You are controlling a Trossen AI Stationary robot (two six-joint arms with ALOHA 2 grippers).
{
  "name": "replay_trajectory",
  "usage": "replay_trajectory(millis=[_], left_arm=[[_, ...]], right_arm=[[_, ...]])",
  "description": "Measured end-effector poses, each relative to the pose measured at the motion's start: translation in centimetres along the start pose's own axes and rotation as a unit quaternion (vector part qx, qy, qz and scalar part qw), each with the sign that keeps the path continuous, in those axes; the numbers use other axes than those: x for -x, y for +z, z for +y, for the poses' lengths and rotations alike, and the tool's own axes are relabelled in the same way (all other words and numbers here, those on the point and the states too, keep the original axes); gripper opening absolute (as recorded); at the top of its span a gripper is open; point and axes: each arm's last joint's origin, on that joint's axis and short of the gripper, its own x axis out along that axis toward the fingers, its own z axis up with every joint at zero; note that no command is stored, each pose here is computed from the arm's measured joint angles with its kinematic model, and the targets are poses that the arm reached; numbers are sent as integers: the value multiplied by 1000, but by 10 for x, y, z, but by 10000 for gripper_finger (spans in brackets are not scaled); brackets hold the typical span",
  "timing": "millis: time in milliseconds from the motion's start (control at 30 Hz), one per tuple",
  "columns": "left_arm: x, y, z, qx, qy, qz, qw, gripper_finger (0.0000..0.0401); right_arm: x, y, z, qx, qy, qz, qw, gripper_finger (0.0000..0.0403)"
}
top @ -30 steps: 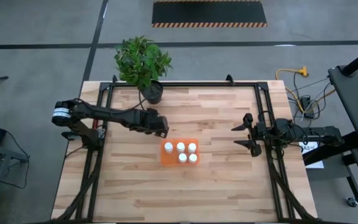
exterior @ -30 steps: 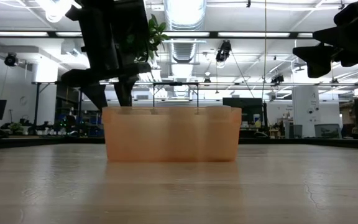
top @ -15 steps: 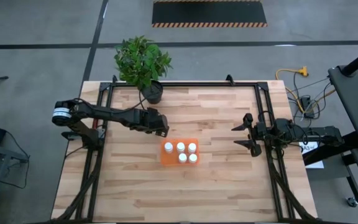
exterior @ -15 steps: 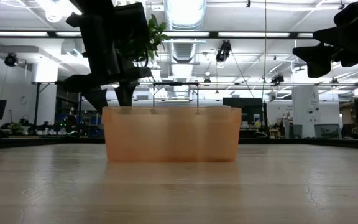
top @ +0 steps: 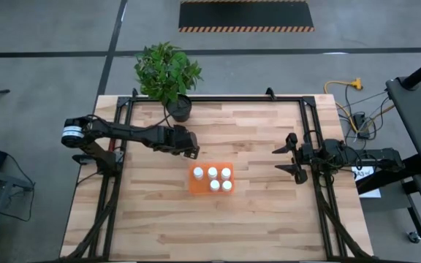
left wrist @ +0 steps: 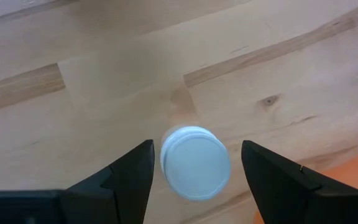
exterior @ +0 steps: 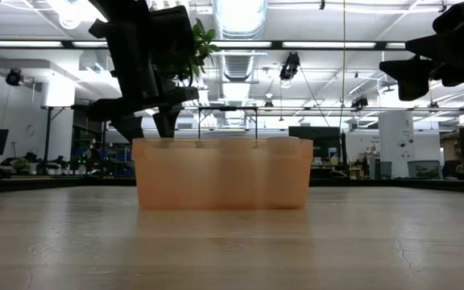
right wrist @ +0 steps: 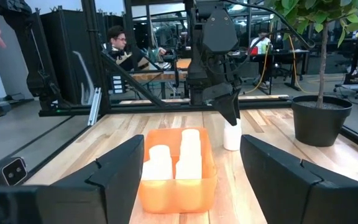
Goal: Pick and place pill bottles into a basket
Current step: Put the white pill bottle into the orange bin
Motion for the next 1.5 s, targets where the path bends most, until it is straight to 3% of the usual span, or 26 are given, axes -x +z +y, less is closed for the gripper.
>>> replay_trajectory(millis=[633, 933, 1500], left_arm=[[-8, -2, 0, 5, -12, -2, 1000, 224], [-27, -9, -3, -16, -1, 43, 999, 224], [-24, -6, -8, -14, -12, 39, 999, 224]], right_arm=[[0, 0, 0, 0, 0, 0, 1000, 256], [0, 0, 0, 0, 0, 1, 1000, 249], [0, 0, 0, 0, 0, 0, 1000, 250]])
